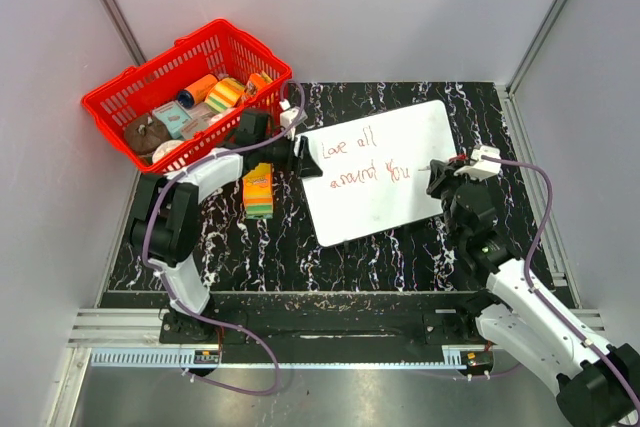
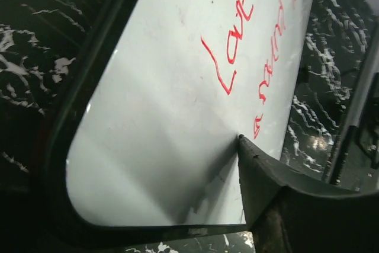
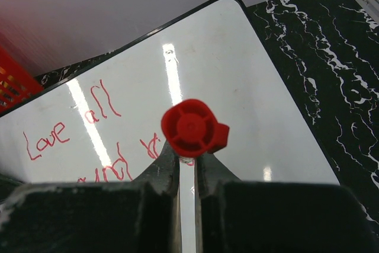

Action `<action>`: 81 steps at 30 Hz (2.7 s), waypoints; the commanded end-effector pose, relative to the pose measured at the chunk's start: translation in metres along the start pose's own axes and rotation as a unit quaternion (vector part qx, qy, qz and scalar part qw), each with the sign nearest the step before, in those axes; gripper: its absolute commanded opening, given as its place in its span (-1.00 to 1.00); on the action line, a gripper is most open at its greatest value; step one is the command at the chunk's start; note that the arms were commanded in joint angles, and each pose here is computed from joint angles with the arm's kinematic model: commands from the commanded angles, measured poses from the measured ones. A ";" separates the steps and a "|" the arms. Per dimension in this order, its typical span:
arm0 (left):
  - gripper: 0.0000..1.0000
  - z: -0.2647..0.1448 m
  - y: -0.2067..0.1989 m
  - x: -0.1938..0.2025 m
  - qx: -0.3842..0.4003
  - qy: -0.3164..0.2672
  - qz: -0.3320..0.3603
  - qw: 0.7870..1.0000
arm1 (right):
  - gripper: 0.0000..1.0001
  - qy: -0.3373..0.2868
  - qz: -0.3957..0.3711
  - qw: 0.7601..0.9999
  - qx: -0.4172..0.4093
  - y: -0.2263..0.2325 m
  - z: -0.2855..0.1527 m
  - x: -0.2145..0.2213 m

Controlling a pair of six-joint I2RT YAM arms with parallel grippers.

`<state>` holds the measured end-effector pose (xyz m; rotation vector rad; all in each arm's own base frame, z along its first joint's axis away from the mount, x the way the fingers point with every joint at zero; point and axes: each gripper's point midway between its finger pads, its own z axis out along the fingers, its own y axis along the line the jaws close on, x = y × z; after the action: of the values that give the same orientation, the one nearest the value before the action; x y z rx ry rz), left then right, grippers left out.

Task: Write a sentence on the whiteboard
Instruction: Put down the whiteboard marker without the cap at the corner of the board, then reset both arms

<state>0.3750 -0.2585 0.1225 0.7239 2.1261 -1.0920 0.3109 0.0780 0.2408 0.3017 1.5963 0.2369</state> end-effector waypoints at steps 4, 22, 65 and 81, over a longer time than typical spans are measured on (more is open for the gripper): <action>0.48 -0.026 0.054 -0.014 -0.182 -0.028 0.140 0.973 | -1.00 -0.016 0.008 1.000 -0.020 0.009 -0.006 -0.023; 0.98 -0.132 0.004 -0.037 -0.309 -0.197 0.036 0.930 | -1.00 0.099 0.109 0.981 -0.126 0.039 -0.053 0.014; 0.98 -0.212 -0.083 -0.027 -0.269 -0.316 -0.064 0.907 | 0.99 0.312 0.372 0.869 -0.095 0.041 -0.101 0.142; 0.98 -0.211 -0.064 -0.006 -0.309 -0.288 -0.057 0.904 | 0.99 0.115 -0.002 0.992 0.042 -0.019 -0.029 0.026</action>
<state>0.2704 -0.1195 0.2447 -0.0283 1.8743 -0.5537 0.2684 0.1205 0.1938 0.3835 1.9325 0.5558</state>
